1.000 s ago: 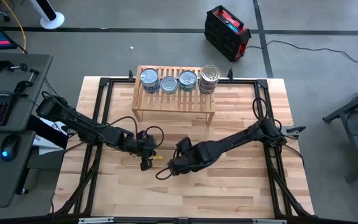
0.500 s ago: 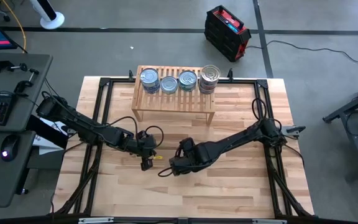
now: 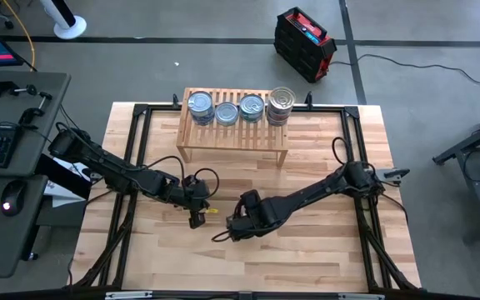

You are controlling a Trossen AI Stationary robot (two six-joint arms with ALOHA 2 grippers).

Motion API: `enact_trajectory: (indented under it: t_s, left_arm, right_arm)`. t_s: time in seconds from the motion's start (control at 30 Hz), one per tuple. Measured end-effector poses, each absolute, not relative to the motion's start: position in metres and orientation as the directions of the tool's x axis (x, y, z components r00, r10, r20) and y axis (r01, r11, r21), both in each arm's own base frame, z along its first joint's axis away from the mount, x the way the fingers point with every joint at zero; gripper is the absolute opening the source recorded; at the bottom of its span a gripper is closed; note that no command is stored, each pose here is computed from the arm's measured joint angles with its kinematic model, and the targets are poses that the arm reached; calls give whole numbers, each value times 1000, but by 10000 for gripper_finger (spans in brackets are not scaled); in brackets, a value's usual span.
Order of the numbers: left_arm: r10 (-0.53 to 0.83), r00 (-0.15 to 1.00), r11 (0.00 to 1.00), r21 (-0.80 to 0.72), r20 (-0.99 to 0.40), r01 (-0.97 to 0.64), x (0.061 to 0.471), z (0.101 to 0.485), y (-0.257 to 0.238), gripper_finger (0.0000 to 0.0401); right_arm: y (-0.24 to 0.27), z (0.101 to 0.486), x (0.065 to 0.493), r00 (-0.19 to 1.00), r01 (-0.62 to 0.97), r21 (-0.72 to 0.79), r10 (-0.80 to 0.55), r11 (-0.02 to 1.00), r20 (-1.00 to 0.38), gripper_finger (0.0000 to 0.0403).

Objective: Stack canned seafood by type on shelf
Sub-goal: Stack the blue-pink tuna can on top of the other blue-pink tuna can on the shelf

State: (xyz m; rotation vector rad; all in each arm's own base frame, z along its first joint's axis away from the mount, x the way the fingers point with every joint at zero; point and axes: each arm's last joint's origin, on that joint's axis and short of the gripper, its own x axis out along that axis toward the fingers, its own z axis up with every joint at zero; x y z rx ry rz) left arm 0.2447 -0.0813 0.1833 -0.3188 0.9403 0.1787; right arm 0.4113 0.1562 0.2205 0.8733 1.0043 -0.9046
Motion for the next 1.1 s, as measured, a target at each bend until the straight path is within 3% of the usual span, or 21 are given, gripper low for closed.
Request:
enact_trajectory:
  t_s: [0.63,0.73,0.93,1.1]
  left_arm:
    - [11,583,929,-207,-812,-306,245,183,-82,0]
    - [11,583,930,-207,-812,-305,245,183,-82,0]
    - [11,583,930,-206,-812,-305,245,183,-82,0]
    - [11,583,930,-206,-812,-304,245,184,-82,0]
  right_arm:
    - [162,199,412,179,918,98,-180,385,-967,310]
    - [162,199,412,177,919,100,-173,382,-969,279]
    - [163,199,412,178,895,96,-151,436,-972,162]
    - [162,216,403,156,831,75,-101,551,-983,162]
